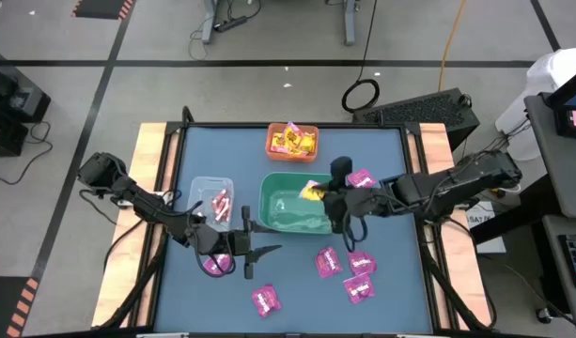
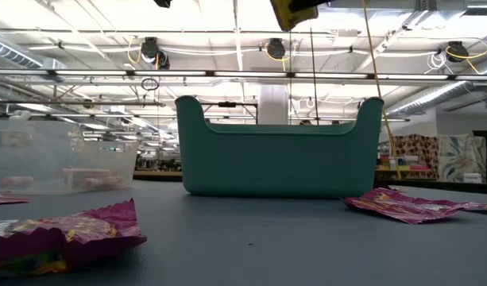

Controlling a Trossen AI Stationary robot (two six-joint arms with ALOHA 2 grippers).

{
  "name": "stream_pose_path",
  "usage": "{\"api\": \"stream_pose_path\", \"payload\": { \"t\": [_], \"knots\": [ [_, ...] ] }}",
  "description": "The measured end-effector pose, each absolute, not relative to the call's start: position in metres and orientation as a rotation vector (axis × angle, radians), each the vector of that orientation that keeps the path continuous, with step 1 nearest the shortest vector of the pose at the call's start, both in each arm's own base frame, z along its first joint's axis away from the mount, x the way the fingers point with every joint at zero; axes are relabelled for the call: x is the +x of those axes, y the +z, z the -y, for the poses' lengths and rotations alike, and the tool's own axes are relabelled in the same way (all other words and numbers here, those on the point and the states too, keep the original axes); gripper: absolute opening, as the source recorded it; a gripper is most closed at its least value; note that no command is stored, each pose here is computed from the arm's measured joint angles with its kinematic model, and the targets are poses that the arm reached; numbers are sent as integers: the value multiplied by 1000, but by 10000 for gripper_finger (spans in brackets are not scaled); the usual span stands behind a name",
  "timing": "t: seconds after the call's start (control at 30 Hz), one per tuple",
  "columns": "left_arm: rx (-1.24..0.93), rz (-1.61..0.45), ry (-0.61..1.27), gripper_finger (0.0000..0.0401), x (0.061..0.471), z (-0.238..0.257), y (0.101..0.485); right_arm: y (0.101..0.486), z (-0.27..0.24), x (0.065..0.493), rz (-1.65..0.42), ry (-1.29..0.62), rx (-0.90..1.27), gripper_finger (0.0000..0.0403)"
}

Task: Sort candy
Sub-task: Put the yellow candy into the orange bin

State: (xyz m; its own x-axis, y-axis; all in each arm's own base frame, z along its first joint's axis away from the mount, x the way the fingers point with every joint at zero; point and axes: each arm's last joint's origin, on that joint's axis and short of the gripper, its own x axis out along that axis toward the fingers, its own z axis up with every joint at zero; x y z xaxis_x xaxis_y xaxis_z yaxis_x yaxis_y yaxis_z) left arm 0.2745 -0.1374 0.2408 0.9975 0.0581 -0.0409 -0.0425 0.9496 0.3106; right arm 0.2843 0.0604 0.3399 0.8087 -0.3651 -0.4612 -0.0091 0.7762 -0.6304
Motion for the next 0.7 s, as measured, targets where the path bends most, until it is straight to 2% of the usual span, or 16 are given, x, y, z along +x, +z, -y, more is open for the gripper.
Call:
{"api": "stream_pose_path", "payload": {
  "t": [0.1,0.27,0.47,0.57,0.7],
  "knots": [
    [315,-50,51,173,274,137,241,340,-43,288,-606,-251,-518,63],
    [321,-56,81,173,274,137,241,342,-5,296,-569,-205,-396,63],
    [348,-103,172,173,272,137,237,341,59,305,-532,-381,-354,63],
    [361,-123,210,173,271,137,235,329,95,310,-575,-468,-331,63],
    [379,-145,232,173,269,139,233,295,139,319,-650,-412,-224,63]
  ]
}}
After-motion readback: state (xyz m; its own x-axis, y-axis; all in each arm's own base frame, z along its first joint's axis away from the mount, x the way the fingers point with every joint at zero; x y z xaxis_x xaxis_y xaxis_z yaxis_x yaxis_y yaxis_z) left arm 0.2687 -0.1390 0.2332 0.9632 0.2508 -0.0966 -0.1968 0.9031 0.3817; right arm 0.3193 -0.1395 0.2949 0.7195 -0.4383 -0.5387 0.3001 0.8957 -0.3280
